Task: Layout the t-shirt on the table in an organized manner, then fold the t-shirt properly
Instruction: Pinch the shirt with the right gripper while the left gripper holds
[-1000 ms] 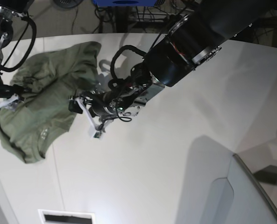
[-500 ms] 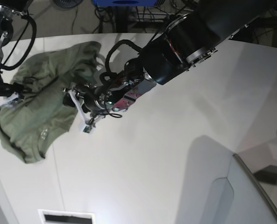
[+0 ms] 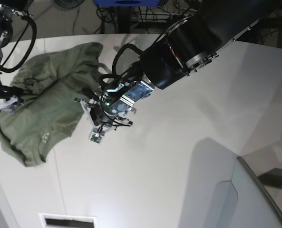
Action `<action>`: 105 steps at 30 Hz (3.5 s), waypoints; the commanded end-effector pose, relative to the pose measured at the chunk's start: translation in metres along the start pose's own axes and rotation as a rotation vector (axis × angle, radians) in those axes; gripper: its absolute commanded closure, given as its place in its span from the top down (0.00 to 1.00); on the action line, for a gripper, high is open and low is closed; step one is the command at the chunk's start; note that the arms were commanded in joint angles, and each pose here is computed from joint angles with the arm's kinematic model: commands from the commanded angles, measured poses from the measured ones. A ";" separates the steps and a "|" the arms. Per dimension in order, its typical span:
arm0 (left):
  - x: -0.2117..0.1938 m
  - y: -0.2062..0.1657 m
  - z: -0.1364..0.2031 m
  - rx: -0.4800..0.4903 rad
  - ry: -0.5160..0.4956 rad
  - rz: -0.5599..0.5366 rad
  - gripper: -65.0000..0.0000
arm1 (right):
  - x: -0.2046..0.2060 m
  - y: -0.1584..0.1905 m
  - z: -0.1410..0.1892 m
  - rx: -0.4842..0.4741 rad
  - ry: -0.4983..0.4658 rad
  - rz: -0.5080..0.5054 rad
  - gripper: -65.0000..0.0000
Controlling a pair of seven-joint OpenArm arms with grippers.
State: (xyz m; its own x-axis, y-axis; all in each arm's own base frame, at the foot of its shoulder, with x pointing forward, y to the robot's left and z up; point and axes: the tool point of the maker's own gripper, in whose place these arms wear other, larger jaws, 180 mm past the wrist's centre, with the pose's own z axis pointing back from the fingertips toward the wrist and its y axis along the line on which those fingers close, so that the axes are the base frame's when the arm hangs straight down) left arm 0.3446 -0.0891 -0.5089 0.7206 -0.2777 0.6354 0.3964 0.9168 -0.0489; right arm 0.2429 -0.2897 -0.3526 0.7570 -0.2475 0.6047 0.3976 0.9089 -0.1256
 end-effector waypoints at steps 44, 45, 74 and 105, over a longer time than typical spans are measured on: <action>0.066 -0.080 0.046 -0.235 -0.111 -0.050 0.00 | 0.010 -0.003 0.003 -0.008 -0.038 0.008 0.75; 0.061 -0.080 0.043 -0.245 -0.107 -0.059 0.00 | 0.011 -0.003 0.003 -0.008 -0.039 0.008 0.75; -0.034 0.023 0.007 0.080 0.152 -0.171 0.00 | 0.010 0.000 0.003 0.001 -0.036 0.003 0.75; 0.049 -0.088 0.040 -0.305 -0.141 -0.087 0.00 | -0.006 -0.012 0.003 -0.024 -0.069 0.043 0.75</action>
State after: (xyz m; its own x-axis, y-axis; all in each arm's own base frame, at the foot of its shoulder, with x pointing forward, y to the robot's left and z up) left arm 0.3088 -0.1556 -0.4660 0.6390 -0.3227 0.6982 0.6036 0.7730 -0.1952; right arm 0.2245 -0.2920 -0.3647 0.7617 -0.2081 0.6136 0.3772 0.9124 -0.1588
